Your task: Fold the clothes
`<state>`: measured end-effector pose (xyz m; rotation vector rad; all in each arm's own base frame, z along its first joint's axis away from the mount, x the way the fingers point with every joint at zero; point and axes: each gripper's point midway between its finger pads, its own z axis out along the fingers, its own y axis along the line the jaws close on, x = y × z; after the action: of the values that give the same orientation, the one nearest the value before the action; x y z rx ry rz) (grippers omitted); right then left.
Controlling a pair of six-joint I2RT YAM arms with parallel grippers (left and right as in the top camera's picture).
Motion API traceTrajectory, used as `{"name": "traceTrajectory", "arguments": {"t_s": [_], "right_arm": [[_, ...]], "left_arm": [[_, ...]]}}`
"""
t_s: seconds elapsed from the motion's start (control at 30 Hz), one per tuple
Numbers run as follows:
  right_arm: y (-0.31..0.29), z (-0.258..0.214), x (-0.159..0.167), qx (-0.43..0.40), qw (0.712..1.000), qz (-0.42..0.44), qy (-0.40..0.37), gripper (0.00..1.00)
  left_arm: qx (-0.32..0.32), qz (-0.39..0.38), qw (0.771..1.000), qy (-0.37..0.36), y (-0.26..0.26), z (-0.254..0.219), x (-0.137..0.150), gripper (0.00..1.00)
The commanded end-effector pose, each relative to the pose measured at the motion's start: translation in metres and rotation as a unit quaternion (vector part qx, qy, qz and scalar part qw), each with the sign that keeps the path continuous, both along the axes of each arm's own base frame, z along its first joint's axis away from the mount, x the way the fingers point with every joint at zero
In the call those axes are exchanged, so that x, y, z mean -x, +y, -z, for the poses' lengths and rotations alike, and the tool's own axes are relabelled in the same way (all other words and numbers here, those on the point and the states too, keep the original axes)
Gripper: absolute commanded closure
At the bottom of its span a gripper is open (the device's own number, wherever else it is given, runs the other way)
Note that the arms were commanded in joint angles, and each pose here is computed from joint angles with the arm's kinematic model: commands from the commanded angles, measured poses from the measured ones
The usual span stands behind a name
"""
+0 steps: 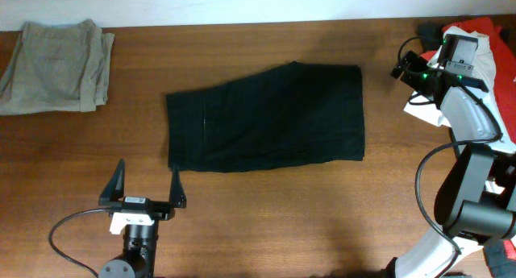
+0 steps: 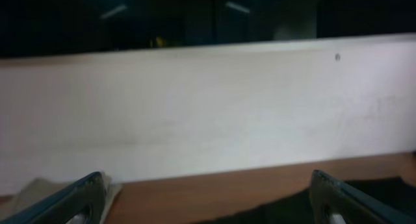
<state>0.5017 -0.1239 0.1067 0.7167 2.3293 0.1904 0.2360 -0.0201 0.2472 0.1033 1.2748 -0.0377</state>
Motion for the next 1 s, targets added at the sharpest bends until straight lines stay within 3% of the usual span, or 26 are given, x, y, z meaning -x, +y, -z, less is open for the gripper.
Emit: {"name": "traceTrajectory", "arguments": {"t_s": [0.0, 0.07, 0.13, 0.2, 0.3, 0.47, 0.53, 0.6, 0.63, 0.7, 0.77, 0.83, 0.97], "right_arm": [[-0.004, -0.016, -0.003, 0.007, 1.0, 0.004, -0.017, 0.01], [-0.004, -0.016, -0.003, 0.007, 1.0, 0.004, -0.017, 0.01], [-0.004, -0.016, -0.003, 0.007, 1.0, 0.004, -0.017, 0.01], [-0.004, -0.016, -0.003, 0.007, 1.0, 0.004, -0.017, 0.02], [-0.004, -0.016, -0.003, 0.007, 1.0, 0.004, -0.017, 0.01], [-0.004, -0.016, -0.003, 0.007, 1.0, 0.004, -0.017, 0.01], [-0.004, -0.016, -0.003, 0.007, 1.0, 0.004, -0.017, 0.01], [-0.004, -0.016, -0.003, 0.007, 1.0, 0.004, -0.017, 0.01], [-0.004, -0.016, -0.003, 0.007, 1.0, 0.004, -0.017, 0.01], [-0.004, -0.016, -0.003, 0.007, 1.0, 0.004, -0.017, 0.01], [-0.004, -0.016, -0.003, 0.007, 1.0, 0.004, -0.017, 0.01], [-0.004, -0.016, -0.003, 0.007, 1.0, 0.004, -0.017, 0.01], [-0.004, -0.016, -0.003, 0.007, 1.0, 0.004, -0.017, 0.01]], "left_arm": [[-0.009, -0.03, 0.999, -0.024, 0.009, -0.03, 0.005, 0.01], [-0.059, -0.046, 0.997, -0.013, 0.009, -0.064, -0.006, 0.01], [-0.062, -0.059, 0.993, 0.077, 0.014, -0.084, -0.048, 0.01], [-0.077, -0.029, 0.971, 0.224, 0.005, -0.081, -0.106, 0.01], [-0.075, 0.076, 0.906, 0.409, -0.028, -0.048, -0.163, 0.01], [-0.065, 0.099, 0.836, 0.535, -0.037, -0.004, -0.209, 0.01], [0.019, 0.039, 0.822, 0.567, -0.022, 0.032, -0.235, 0.01], [0.125, 0.005, 0.789, 0.601, 0.016, 0.062, -0.24, 0.01], [0.174, 0.06, 0.775, 0.605, 0.017, 0.066, -0.24, 0.01], [0.228, 0.088, 0.748, 0.618, 0.035, 0.078, -0.234, 0.01], [0.231, 0.095, 0.708, 0.66, 0.031, 0.107, -0.22, 0.01], [0.229, 0.109, 0.655, 0.712, 0.014, 0.148, -0.207, 0.01], [0.203, 0.095, 0.614, 0.757, 0.023, 0.208, -0.198, 0.01]]}}
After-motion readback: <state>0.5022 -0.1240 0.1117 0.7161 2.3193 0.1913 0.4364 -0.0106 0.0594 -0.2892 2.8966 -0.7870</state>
